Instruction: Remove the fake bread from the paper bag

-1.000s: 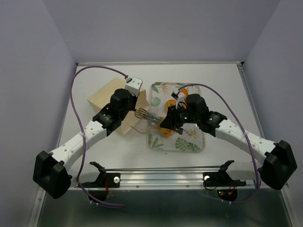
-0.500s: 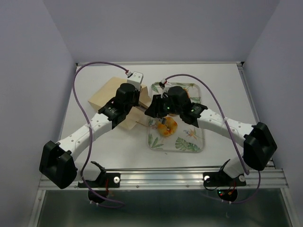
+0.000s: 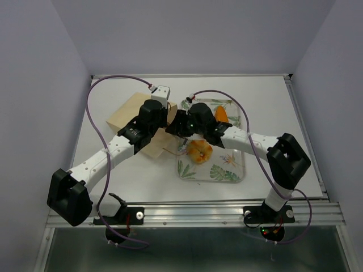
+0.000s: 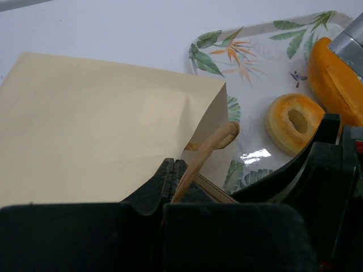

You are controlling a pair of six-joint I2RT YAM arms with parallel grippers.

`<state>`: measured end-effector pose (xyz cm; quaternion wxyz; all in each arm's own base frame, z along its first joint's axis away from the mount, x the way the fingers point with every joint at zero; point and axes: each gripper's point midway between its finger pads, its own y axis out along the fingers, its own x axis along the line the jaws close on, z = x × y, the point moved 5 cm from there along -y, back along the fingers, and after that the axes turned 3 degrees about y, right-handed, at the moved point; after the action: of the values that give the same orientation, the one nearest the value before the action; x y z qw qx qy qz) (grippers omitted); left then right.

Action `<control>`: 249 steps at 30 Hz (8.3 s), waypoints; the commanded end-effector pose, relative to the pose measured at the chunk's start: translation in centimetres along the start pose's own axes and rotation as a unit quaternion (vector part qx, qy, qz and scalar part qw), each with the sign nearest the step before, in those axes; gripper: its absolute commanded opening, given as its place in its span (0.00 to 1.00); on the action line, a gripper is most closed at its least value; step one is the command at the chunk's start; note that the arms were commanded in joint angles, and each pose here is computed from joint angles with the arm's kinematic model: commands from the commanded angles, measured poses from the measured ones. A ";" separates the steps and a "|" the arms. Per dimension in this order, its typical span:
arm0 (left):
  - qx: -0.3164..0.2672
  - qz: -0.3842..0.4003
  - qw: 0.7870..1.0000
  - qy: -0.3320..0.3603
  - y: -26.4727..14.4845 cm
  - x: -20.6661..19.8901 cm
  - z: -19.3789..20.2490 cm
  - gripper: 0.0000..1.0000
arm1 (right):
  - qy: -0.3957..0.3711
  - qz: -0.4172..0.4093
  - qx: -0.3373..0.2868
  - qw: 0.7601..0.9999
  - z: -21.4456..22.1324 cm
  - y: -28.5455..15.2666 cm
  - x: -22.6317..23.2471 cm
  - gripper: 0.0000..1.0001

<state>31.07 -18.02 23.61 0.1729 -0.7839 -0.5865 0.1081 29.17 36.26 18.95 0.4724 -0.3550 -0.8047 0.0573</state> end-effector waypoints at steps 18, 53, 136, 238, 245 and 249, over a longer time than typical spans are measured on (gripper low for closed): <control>-0.045 0.020 0.996 -0.080 -0.2 -1.3 -3.9 0.00 | 0.057 -0.043 -0.048 0.996 -1.5 5.2 2.3 0.58; -0.048 0.074 0.995 -0.043 -2.2 -1.6 -1.7 0.00 | -0.006 -0.101 -0.021 0.995 2.2 8.0 0.0 0.64; -0.048 -0.016 0.998 -0.029 1.6 0.0 -2.1 0.00 | -0.082 0.049 -0.167 0.981 -1.2 -20.1 -0.7 0.01; -0.023 0.078 0.996 0.027 -1.4 -1.0 0.3 0.00 | -0.106 0.150 -0.187 0.965 -11.2 -14.8 -6.8 0.64; -0.027 0.091 0.995 0.026 -1.1 -1.4 -0.1 0.00 | -0.134 0.095 -0.202 0.966 -10.2 -18.7 -4.0 0.61; -0.029 0.083 0.996 0.025 -1.0 -1.3 -0.3 0.00 | -0.151 0.057 -0.158 0.974 -8.1 -20.0 -3.1 0.61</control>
<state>29.48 -18.87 22.45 0.1821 -0.8312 -0.5151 0.1029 28.25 17.12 29.25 0.2848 -0.5098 -0.8118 -0.0031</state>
